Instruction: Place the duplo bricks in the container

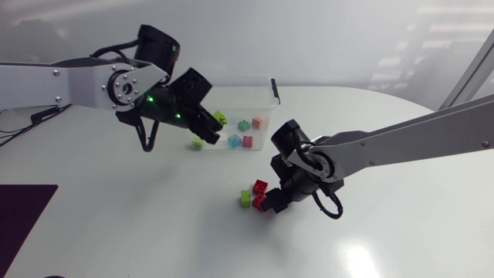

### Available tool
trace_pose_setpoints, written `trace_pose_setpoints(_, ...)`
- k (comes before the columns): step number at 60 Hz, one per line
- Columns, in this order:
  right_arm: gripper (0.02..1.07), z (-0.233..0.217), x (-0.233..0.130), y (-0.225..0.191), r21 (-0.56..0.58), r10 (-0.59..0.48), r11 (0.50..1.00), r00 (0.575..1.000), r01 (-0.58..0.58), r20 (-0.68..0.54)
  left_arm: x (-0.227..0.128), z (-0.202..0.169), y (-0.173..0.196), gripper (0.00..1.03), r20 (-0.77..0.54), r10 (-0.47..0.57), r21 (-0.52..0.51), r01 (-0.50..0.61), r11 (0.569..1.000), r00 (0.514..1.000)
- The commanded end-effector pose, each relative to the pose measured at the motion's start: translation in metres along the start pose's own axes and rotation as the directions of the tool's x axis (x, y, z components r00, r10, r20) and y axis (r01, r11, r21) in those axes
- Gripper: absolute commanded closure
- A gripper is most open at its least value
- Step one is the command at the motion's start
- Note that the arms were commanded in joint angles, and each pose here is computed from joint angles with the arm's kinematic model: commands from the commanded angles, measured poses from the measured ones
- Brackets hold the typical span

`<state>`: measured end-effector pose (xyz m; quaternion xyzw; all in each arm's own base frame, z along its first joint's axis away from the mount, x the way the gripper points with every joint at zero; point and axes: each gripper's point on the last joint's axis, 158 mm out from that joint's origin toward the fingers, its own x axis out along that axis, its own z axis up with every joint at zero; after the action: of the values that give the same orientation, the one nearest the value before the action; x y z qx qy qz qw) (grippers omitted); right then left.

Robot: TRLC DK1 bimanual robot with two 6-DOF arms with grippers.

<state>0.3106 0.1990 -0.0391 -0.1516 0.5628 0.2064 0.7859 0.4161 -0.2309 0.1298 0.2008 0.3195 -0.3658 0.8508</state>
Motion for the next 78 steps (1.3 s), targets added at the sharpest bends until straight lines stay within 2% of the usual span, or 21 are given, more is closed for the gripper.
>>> trace_pose_setpoints(1, 0.78, 0.005, 0.004, -0.002, 0.022, -0.008, 1.000, 1.000, 0.008, 0.009, -0.010, 0.016, 0.025, 0.79, 0.059, 0.051, -0.058, -0.047, 0.997, 0.997)
trace_pose_setpoints(8, 0.84, 0.008, -0.010, -0.006, 0.027, -0.008, 1.000, 0.999, 0.007, 0.050, -0.010, 0.037, 0.050, 0.79, 0.141, 0.121, -0.123, -0.104, 0.987, 0.983)
trace_pose_setpoints(13, 0.84, 0.014, -0.026, -0.009, 0.029, -0.009, 1.000, 0.996, 0.007, 0.088, -0.005, 0.049, 0.068, 0.78, 0.177, 0.170, -0.161, -0.142, 0.977, 0.969)
trace_pose_setpoints(26, 0.84, 0.032, -0.078, -0.016, 0.028, -0.016, 1.000, 0.983, 0.011, 0.182, 0.018, 0.068, 0.101, 0.78, 0.198, 0.230, -0.225, -0.184, 0.957, 0.953)
trace_pose_setpoints(32, 0.84, 0.047, -0.097, -0.021, 0.040, -0.022, 0.999, 0.974, 0.013, 0.226, 0.031, 0.072, 0.124, 0.74, 0.191, 0.265, -0.265, -0.211, 0.941, 0.945)
trace_pose_setpoints(38, 0.84, 0.064, -0.112, -0.027, 0.047, -0.030, 0.999, 0.963, 0.018, 0.267, 0.047, 0.065, 0.143, 0.49, 0.160, 0.281, -0.294, -0.226, 0.929, 0.946)
trace_pose_setpoints(41, 0.84, 0.074, -0.119, -0.029, 0.051, -0.032, 0.999, 0.957, 0.019, 0.289, 0.050, 0.064, 0.147, 0.29, 0.160, 0.288, -0.293, -0.234, 0.927, 0.944)
trace_pose_setpoints(44, 0.84, 0.084, -0.125, -0.031, 0.053, -0.035, 0.998, 0.950, 0.020, 0.310, 0.050, 0.064, 0.150, 0.21, 0.161, 0.297, -0.290, -0.242, 0.926, 0.941)
trace_pose_setpoints(52, 0.84, 0.112, -0.141, -0.037, 0.065, -0.040, 0.998, 0.932, 0.018, 0.360, 0.038, 0.068, 0.147, 0.06, 0.170, 0.304, -0.283, -0.249, 0.926, 0.937)
trace_pose_setpoints(63, 0.84, 0.149, -0.152, -0.041, 0.075, -0.043, 0.997, 0.912, 0.013, 0.407, 0.001, 0.080, 0.134, 0.06, 0.207, 0.313, -0.266, -0.255, 0.930, 0.927)
trace_pose_setpoints(70, 0.84, 0.174, -0.153, -0.043, 0.085, -0.048, 0.996, 0.899, 0.012, 0.434, -0.025, 0.077, 0.098, 0.06, 0.209, 0.280, -0.205, -0.238, 0.949, 0.937)
trace_pose_setpoints(78, 0.83, 0.198, -0.148, -0.051, 0.099, -0.057, 0.995, 0.892, 0.014, 0.447, -0.036, 0.056, 0.061, 0.07, 0.175, 0.208, -0.138, -0.185, 0.973, 0.962)
